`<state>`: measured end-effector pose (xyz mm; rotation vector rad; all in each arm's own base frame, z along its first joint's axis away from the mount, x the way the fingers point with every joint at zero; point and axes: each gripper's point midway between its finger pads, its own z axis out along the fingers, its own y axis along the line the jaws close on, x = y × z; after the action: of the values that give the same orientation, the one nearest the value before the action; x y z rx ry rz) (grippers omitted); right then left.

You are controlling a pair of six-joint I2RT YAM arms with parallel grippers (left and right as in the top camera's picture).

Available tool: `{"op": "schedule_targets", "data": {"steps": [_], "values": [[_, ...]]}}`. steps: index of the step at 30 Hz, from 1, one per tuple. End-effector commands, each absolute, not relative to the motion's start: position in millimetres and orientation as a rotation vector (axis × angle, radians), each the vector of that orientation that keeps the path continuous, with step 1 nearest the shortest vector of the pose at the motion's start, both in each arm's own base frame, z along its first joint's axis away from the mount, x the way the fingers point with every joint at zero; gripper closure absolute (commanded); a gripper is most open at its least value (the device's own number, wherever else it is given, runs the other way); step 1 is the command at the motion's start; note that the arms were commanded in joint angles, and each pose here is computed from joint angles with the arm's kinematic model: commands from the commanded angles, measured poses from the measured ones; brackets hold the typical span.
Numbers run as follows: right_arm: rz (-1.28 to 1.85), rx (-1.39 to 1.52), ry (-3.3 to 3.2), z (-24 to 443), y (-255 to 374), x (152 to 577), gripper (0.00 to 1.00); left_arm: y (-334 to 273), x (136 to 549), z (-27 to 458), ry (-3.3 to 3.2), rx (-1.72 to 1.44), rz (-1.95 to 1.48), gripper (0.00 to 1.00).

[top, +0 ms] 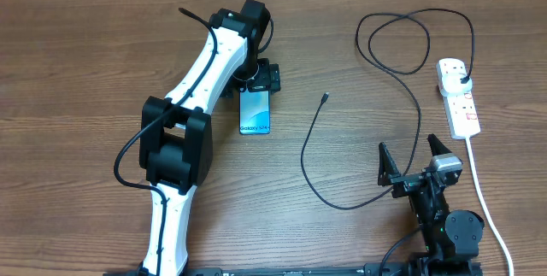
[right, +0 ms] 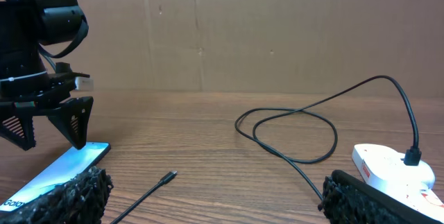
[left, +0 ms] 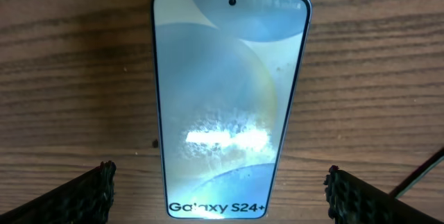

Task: Plug charger to phone and switch on socket
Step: 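Move the left gripper forward over the phone, then lower the left gripper and grasp the phone's bottom edge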

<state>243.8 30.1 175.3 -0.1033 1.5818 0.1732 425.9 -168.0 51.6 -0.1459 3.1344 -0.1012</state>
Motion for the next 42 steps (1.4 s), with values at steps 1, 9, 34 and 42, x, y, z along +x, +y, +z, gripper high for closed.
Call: {"op": "schedule_targets", "data": {"steps": [1,9,34,42], "values": [[0.159,-0.097,1.58,173,27,244,0.0,-162,429,41,3.13,-0.123,-0.036,0.0],[0.159,-0.096,1.58,173,27,244,0.0,-166,428,30,3.134,-0.104,-0.075,0.0],[0.16,-0.097,1.58,173,27,244,0.0,-175,419,9,3.141,-0.082,-0.061,0.0],[0.159,-0.097,1.58,173,27,244,0.0,-172,420,9,3.135,-0.079,-0.034,0.0]]}}
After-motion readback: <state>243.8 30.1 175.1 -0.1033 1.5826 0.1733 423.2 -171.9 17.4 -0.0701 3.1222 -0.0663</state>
